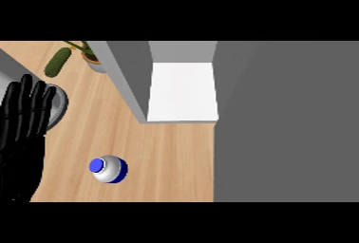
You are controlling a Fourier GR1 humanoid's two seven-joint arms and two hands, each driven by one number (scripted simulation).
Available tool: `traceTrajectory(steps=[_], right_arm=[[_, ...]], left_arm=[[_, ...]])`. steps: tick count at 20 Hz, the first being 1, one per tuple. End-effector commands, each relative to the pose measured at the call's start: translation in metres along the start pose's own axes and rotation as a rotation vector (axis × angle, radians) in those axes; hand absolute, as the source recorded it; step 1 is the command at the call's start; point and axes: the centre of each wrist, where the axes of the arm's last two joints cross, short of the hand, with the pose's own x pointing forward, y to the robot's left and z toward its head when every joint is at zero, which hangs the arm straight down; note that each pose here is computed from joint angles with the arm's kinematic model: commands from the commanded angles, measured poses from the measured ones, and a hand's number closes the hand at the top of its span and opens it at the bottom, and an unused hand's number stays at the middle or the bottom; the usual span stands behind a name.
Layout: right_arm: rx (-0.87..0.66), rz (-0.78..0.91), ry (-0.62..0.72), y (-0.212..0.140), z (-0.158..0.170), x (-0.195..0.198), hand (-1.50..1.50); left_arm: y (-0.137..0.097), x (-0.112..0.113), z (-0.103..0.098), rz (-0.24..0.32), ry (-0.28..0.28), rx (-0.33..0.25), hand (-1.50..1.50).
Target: Pick up the bottled water, place it into the cabinet and close the cabinet
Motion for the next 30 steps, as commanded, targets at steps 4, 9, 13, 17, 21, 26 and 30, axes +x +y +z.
traceTrajectory(steps=[4,9,13,17,21,26,30], right_arm=[[-0.03,0.042,0.018,-0.002,0.024,0.006,-1.5],[0.153,-0.105,0.064,0.018,0.044,0.015,-1.5],[0.179,-0.111,0.055,0.026,0.044,0.033,-1.5],[0.166,-0.123,0.061,0.026,0.052,0.061,-1.5],[0.184,-0.135,0.072,0.042,0.041,0.072,-1.5],[0.173,-0.129,0.071,0.046,0.06,0.079,-1.5],[0.172,-0.119,0.063,0.054,0.049,0.073,-1.5]], left_arm=[[-0.009,0.016,0.036,-0.151,0.015,0.303,-1.5],[-0.025,0.036,0.061,0.011,0.16,0.506,-1.5],[-0.06,0.057,0.08,0.023,0.166,0.536,-1.5],[-0.074,0.066,0.08,0.016,0.152,0.555,-1.5],[-0.092,0.065,0.089,0.01,0.191,0.559,-1.5],[-0.097,0.066,0.102,0.01,0.254,0.577,-1.5],[-0.095,0.062,0.098,-0.043,0.284,0.554,-1.5]])
